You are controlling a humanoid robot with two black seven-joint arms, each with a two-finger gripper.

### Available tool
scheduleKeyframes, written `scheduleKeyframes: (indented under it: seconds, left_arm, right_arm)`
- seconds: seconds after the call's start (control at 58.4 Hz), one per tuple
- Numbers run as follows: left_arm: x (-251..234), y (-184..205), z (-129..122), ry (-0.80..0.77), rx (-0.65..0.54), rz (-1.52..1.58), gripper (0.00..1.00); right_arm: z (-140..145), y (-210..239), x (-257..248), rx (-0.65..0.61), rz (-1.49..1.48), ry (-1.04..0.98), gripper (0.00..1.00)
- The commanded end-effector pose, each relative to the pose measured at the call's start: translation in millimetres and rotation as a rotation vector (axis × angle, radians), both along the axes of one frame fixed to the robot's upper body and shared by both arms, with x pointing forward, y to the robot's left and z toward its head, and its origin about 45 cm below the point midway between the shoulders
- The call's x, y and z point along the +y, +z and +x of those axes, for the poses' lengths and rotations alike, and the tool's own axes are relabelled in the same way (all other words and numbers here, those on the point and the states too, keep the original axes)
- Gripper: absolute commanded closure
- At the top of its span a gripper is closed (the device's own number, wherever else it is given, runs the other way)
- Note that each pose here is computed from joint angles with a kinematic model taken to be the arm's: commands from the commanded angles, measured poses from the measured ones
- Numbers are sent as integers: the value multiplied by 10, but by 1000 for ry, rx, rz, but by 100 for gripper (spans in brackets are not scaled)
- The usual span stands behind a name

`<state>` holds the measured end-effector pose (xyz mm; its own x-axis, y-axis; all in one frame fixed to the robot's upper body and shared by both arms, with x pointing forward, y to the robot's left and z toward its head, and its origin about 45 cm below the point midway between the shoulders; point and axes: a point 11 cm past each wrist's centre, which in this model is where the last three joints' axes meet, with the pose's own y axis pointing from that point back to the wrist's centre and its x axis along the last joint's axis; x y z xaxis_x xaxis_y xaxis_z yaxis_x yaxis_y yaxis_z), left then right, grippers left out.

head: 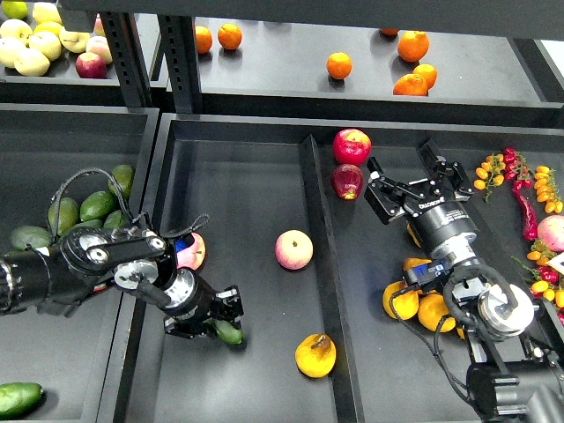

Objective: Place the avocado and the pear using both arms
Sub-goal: 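Lower the left gripper and close it on the dark green avocado, then carry the avocado with the left gripper into the avocado bin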

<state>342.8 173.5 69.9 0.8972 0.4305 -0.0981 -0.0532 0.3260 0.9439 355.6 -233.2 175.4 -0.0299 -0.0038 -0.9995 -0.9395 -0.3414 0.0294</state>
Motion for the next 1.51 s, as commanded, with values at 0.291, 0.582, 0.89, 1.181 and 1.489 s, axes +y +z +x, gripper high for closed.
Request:
scheduleKeyframes:
  seconds: [0.291, 0.582, 0.89, 1.181, 1.489]
  left_arm:
    - [853, 509, 337, 151, -100, 12, 93]
    - [1683, 1020, 574, 340, -217, 27, 92]
    - [2656, 1254, 474, 546, -271, 121, 91]
    - [2803, 793, 86, 600, -165, 131, 90]
    - [2576, 322, -104, 574, -77, 135, 88]
  right_arm:
    - [13, 72, 7, -38, 7, 2, 0]
    - [30, 125, -90, -50, 26, -28, 0]
    - [46, 158, -162, -59, 36, -50, 0]
    - [41, 153, -162, -57, 36, -48, 0]
    - [34, 146, -165, -56, 36, -50, 0]
